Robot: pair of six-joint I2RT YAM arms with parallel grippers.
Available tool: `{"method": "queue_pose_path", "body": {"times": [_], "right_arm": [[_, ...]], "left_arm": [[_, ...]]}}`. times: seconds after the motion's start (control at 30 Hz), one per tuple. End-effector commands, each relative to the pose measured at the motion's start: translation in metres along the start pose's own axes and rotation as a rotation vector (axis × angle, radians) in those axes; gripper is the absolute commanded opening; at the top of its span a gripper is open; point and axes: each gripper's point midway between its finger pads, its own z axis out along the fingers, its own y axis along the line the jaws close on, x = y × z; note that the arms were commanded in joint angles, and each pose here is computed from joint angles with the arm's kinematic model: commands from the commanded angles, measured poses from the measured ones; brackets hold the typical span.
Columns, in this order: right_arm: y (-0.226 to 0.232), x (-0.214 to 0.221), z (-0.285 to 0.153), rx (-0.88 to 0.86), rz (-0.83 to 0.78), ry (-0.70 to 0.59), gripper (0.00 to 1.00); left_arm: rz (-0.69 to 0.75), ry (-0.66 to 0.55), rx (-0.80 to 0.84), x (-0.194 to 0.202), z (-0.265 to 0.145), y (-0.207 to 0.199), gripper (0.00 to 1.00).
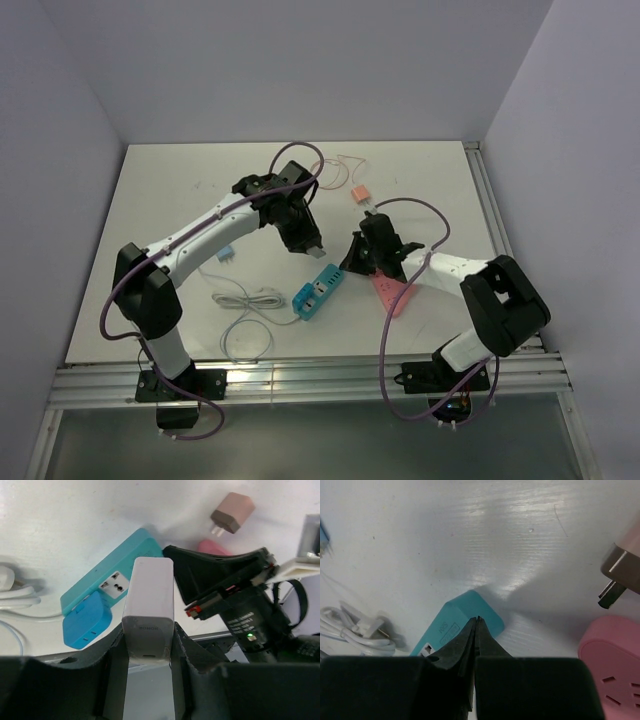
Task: Insert the plug
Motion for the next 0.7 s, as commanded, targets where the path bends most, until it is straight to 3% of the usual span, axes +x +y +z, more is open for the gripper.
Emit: {"method": "queue_pose_path", "body": {"times": [0.0,0.23,0.43,0.67], "right_arm": [[-0.008,0.002,-0.003,0.025,0.047,-0.034,0.00],[0.000,0.034,-0.012,-0.065,0.150,-0.018,0.00],[0.023,0.059,-0.022,-0.135,0.194,0.017,0.00],[0.040,0.068,-0.040,-0.194,0.201,-0.005,0.00]], "left_arm": [[-0.047,-0.026,0.034,0.005,-0.018,-0.005,0.00],[-0.126,-0.082,-0.088,0.004,-0.027,0.014,0.00],[-0.098,-0.089,-0.276,0.018,-0.035,0.029,0.00],[-0.132,-0.028,-0.224,0.042,-0.035,0.030,0.00]]}}
